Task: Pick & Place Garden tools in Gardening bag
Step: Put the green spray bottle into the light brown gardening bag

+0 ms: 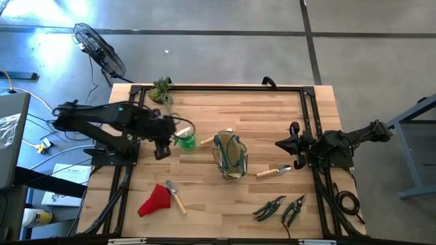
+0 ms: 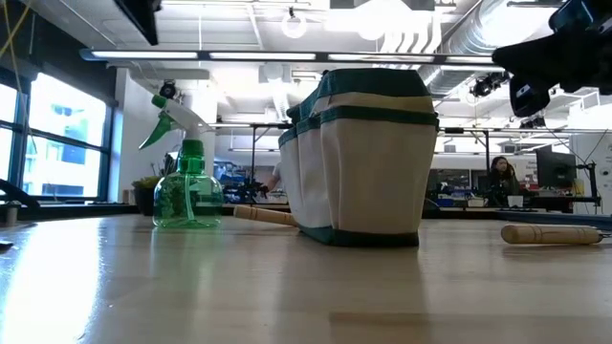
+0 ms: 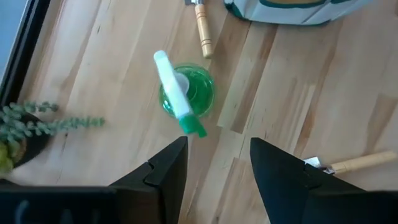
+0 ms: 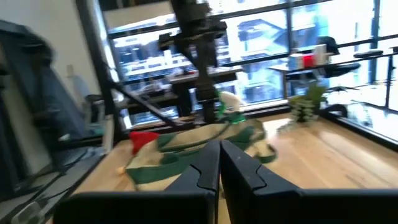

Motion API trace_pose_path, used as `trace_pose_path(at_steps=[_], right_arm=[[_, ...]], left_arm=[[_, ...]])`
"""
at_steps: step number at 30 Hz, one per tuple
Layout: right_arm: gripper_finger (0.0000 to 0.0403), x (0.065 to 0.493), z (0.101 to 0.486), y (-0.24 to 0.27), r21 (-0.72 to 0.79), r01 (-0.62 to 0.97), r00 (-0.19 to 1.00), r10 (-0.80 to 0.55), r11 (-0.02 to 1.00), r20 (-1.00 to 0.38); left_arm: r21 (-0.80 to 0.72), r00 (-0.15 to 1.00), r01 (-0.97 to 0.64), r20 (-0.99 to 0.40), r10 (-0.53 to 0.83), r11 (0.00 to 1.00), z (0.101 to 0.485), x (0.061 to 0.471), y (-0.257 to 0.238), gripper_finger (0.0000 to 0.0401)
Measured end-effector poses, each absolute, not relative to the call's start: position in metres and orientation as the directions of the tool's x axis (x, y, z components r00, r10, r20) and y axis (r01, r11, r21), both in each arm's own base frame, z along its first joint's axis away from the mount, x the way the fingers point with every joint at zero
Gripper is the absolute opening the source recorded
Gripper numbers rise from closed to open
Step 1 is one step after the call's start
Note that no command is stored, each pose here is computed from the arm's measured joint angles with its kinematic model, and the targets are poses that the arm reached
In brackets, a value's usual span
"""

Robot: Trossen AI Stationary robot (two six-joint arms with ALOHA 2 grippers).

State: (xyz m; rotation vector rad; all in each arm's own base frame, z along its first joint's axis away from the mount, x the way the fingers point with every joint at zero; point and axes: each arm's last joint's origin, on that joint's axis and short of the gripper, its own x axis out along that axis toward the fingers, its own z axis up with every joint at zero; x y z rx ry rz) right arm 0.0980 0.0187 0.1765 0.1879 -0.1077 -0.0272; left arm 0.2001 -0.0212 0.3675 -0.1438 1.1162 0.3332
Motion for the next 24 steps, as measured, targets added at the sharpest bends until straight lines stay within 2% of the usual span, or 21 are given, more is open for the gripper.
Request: trace_pose_path(at_steps=[4,10,17,24], right_arm=[[0.0003,0.098,0.176,0.019,0.191,0.019,0.994,-0.04,0.981,0.104],[0.0003,0.098,0.176,0.019,0.191,0.016,0.994,-0.035,0.981,0.1],[0.0003,0.098,0.172,0.019,0.177,0.024,0.998,-0.034,0.984,0.055],[0.0003,0.099,0.167,0.019,0.152,0.035,0.999,-0.038,0.988,0.012]], left_arm=[[0.028,0.312,-0.37,-0.938,0.152,0.929,0.365,0.221,-0.006,0.0165],[0.035,0.177,-0.471,-0.975,0.134,0.881,0.348,0.235,0.042,0.0165],[-0.086,0.152,-0.572,-0.988,0.002,0.816,0.332,0.239,0.094,0.0165],[-0.242,0.188,-0.568,-0.969,-0.162,0.787,0.323,0.243,0.109,0.0165]])
